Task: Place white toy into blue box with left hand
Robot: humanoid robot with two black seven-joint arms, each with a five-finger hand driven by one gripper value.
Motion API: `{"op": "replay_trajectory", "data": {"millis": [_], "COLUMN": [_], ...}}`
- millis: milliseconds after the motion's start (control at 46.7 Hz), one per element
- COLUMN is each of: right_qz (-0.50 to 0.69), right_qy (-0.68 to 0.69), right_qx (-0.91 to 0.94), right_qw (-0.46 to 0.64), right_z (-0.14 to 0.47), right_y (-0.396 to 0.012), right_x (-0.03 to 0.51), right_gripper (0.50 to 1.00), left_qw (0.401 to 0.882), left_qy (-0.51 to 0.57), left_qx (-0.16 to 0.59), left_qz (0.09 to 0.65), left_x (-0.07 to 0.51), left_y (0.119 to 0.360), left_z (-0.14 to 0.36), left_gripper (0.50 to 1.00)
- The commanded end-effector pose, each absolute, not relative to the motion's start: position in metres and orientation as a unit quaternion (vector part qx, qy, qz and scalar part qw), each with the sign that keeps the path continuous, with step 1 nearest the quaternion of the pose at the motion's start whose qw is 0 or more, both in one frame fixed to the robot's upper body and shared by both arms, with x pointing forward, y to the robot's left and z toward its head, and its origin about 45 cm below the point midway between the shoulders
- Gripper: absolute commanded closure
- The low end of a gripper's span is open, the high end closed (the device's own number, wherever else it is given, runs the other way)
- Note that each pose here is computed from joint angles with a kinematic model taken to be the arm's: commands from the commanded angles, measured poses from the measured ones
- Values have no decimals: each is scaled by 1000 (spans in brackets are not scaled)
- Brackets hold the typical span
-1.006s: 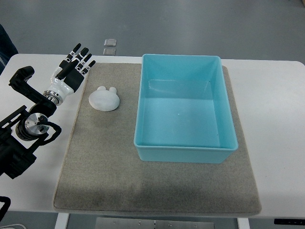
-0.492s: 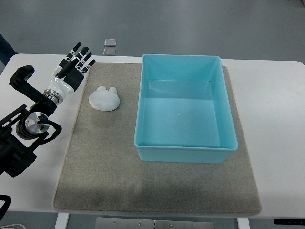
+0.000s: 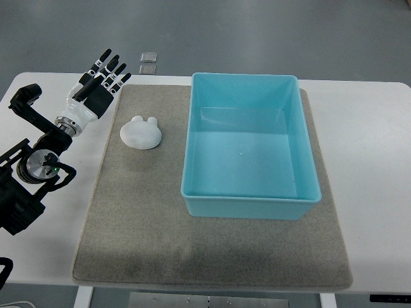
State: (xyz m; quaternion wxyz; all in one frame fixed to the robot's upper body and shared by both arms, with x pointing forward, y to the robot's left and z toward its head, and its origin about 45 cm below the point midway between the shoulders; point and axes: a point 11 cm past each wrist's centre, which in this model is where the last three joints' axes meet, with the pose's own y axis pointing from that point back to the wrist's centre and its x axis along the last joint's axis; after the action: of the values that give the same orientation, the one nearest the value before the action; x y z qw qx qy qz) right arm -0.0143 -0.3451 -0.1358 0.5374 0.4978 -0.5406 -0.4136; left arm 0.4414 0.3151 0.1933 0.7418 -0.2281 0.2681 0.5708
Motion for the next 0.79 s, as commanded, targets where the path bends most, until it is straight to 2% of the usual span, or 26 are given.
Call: {"op": "replay_trajectory", "data": {"millis": [0, 407, 770], "right_qz": [-414, -414, -414], "right_qy": [-541, -541, -541], "right_qx": [498, 498, 498], "right_qw": [537, 537, 537], "right_z": [-136, -136, -136], "right_y": [-345, -345, -345], "right_x": [-14, -14, -14], "right_gripper": [564, 564, 564], "left_qw": [737, 724, 719], "left_qy": [269, 266, 249], "left_qx": [-226, -211, -208], "left_qz": [577, 600, 615], "left_x": [442, 444, 452], "left_y": [317, 325, 342], "left_z": [192, 190, 200], "left_gripper": [506, 506, 506]}}
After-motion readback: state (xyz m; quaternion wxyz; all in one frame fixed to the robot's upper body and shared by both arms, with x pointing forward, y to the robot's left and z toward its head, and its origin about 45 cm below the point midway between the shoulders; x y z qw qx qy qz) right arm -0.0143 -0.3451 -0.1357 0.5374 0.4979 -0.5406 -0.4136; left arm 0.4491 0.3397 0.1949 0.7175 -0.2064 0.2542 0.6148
